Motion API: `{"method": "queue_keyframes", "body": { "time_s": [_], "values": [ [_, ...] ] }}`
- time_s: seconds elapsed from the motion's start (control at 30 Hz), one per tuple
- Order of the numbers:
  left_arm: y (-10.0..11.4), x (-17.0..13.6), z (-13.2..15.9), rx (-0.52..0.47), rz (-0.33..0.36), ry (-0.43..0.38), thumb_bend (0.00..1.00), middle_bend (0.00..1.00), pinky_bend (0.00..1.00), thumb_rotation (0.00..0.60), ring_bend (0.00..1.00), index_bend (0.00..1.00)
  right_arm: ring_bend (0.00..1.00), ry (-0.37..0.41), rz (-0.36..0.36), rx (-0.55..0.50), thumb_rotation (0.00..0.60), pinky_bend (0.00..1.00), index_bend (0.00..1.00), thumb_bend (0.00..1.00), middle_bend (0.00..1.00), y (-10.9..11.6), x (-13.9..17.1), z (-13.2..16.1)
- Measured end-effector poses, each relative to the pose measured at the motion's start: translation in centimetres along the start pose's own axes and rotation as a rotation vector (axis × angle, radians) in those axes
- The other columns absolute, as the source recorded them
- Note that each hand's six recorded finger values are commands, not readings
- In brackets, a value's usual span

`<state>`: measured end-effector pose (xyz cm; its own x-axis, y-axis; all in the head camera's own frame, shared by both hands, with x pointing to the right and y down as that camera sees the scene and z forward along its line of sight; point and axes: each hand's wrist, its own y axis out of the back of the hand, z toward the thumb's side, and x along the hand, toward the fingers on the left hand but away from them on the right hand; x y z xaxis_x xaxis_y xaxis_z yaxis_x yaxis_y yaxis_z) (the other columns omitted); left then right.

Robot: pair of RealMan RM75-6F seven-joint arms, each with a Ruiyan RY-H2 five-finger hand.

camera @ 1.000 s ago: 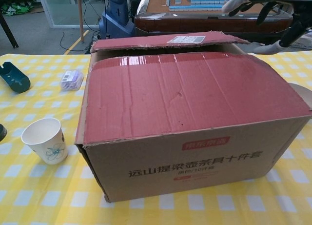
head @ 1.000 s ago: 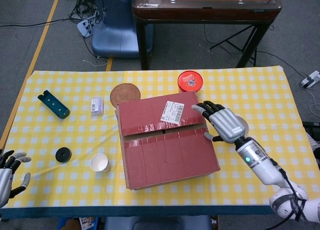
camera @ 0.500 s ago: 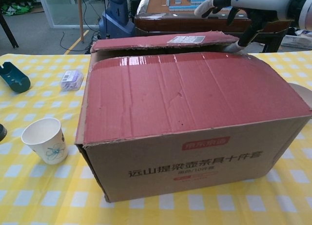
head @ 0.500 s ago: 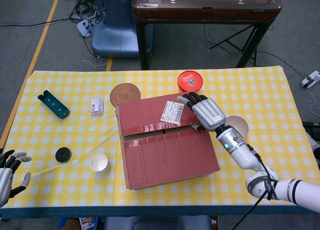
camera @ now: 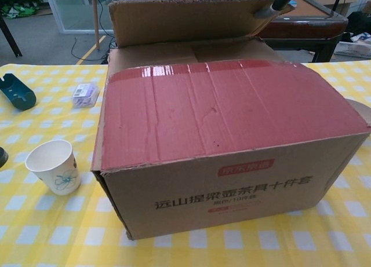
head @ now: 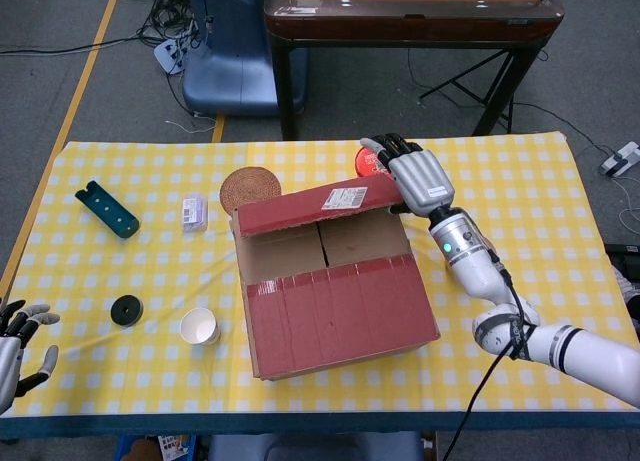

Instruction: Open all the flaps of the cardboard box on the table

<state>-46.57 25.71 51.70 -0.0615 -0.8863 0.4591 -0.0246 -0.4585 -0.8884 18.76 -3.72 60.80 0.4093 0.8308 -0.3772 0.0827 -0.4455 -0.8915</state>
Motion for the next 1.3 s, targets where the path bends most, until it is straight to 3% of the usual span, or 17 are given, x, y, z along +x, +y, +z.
{"method": "queue_keyframes", "body": {
  "time_s": [0.37, 0.73, 0.93, 1.13, 1.3],
  "values": [
    [-0.2, 0.0, -0.7, 0.004, -0.005, 0.021, 0.44, 0.26, 0.0, 0.6, 0.13, 0.42, 0.08, -0.071, -0.059, -0.09, 0.6, 0.24, 0.1, 0.23, 0.12, 2.6, -3.6, -0.6],
    [-0.1, -0.2, -1.0, 0.009, -0.003, 0.033, 0.44, 0.26, 0.0, 0.6, 0.13, 0.42, 0.08, -0.225, -0.094, -0.064, 0.6, 0.23, 0.1, 0.23, 0.12, 2.8, -6.0, -4.0],
    [-0.1, -0.3, -0.9, 0.009, -0.004, 0.029, 0.44, 0.26, 0.0, 0.6, 0.13, 0.42, 0.08, -0.305, -0.095, -0.059, 0.6, 0.23, 0.1, 0.23, 0.12, 1.5, -6.9, -4.8],
    [0.5, 0.2, -0.9, 0.014, 0.011, 0.009, 0.44, 0.26, 0.0, 0.6, 0.13, 0.42, 0.08, -0.28, -0.084, -0.055, 0.6, 0.23, 0.1, 0.23, 0.12, 1.0, -6.5, -4.1],
    [1.5, 1.3, -0.2, -0.019, 0.036, -0.048, 0.44, 0.26, 0.0, 0.6, 0.13, 0.41, 0.08, -0.223, -0.056, -0.035, 0.6, 0.23, 0.1, 0.24, 0.13, 1.0, -4.3, -3.6]
  ]
}}
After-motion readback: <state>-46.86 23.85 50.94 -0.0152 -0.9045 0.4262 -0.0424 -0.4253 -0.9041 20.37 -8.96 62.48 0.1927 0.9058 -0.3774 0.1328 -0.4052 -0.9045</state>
